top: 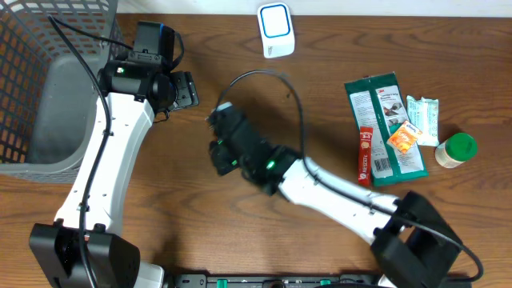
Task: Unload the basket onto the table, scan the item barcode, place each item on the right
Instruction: 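Move the right gripper left over the second tissue pack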
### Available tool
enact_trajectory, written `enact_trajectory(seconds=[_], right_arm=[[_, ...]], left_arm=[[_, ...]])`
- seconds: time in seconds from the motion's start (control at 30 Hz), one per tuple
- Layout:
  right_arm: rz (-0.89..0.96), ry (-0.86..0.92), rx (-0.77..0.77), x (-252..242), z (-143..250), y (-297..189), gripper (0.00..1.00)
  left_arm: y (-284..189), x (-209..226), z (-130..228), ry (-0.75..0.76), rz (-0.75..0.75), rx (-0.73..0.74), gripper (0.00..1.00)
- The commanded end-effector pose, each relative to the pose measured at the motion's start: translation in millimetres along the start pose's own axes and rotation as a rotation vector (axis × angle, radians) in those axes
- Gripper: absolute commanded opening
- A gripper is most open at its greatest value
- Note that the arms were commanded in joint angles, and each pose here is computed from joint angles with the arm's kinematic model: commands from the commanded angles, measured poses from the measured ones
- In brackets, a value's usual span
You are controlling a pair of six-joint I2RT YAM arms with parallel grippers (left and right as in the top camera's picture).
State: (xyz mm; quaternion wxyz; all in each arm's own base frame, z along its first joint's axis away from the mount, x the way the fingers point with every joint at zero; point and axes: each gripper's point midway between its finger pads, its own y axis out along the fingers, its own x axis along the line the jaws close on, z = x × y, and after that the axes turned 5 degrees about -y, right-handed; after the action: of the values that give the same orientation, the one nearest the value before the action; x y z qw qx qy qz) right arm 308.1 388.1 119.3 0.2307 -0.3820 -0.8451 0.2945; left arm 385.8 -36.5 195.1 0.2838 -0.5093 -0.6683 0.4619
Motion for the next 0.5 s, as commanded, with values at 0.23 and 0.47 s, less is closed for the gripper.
enact_trajectory(seconds=[0.23,0.47], right_arm=[[0.135,-0.03,-0.026,-6.4,23.2,45.2,0.01],[0.282,-0.051,0.01,-43.1,35.7,50.6,0.01]], left_arm=[[-9.4,4.6,-3.2,0.0,-0.009,-0.029,0.8],[-9.4,4.6,-3.2,0.0,-0.009,-0.029,0.8]])
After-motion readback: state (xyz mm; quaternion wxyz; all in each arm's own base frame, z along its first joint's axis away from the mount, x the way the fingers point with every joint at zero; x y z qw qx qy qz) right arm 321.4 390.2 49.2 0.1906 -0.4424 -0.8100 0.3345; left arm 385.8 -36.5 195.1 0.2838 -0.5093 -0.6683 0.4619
